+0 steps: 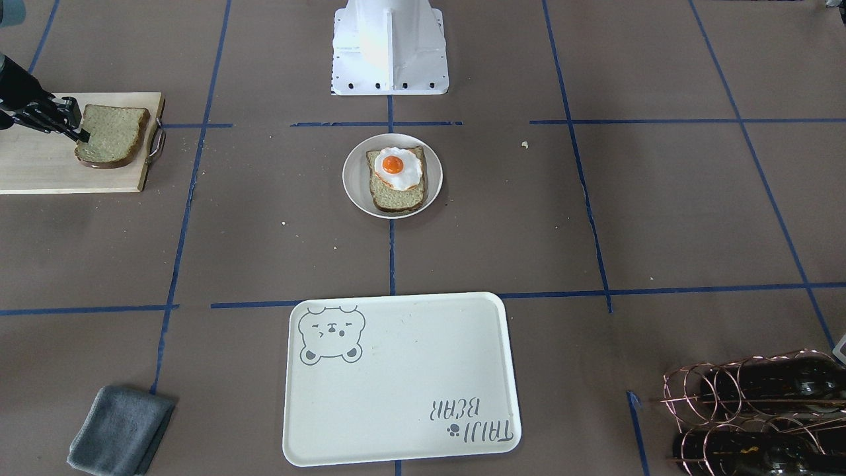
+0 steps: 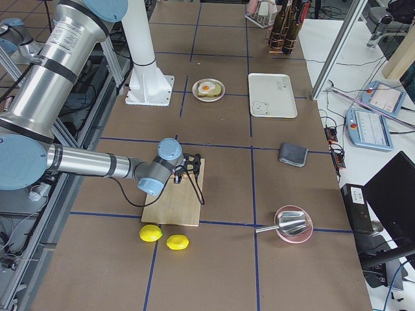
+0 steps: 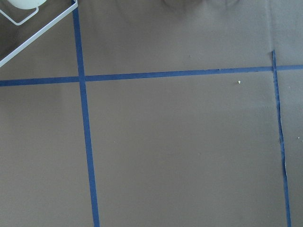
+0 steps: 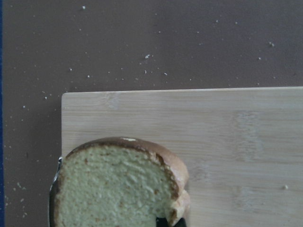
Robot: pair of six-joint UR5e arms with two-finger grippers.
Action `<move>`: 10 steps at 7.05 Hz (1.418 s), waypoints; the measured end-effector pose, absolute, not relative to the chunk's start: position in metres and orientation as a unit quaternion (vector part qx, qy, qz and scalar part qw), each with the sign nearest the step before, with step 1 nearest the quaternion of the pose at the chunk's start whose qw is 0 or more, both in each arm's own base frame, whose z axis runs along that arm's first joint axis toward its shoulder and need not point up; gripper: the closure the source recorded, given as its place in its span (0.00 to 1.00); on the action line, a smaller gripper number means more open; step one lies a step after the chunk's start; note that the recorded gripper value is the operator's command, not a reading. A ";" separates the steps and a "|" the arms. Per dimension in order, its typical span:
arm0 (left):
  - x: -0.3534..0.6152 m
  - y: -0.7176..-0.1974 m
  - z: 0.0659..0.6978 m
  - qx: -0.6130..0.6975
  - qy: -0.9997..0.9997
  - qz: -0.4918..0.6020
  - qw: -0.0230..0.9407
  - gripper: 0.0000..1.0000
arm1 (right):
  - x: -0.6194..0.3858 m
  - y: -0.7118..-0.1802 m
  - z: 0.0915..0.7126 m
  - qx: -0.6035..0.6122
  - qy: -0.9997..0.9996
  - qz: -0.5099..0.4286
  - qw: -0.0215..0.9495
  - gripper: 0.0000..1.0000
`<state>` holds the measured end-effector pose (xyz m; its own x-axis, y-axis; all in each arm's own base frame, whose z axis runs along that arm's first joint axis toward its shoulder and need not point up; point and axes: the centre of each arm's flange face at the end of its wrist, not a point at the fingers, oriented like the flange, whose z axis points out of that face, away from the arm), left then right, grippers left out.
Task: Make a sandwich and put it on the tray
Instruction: 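Carry the bread slice with the right gripper over the egg-topped bread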
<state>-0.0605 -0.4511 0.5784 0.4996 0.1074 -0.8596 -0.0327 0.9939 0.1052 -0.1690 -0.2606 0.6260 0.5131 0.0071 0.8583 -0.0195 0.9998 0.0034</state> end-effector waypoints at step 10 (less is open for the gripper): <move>-0.058 -0.453 0.570 0.060 0.520 0.054 0.851 0.00 | -0.393 -0.366 0.338 -0.029 -0.631 0.003 0.775 1.00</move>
<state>-0.0580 -0.4534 0.5702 0.4542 0.1552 -0.8773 -0.0295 0.9868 0.1593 -0.3929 -0.3657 0.3383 0.2025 0.0411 0.9784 0.0320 0.9983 -0.0485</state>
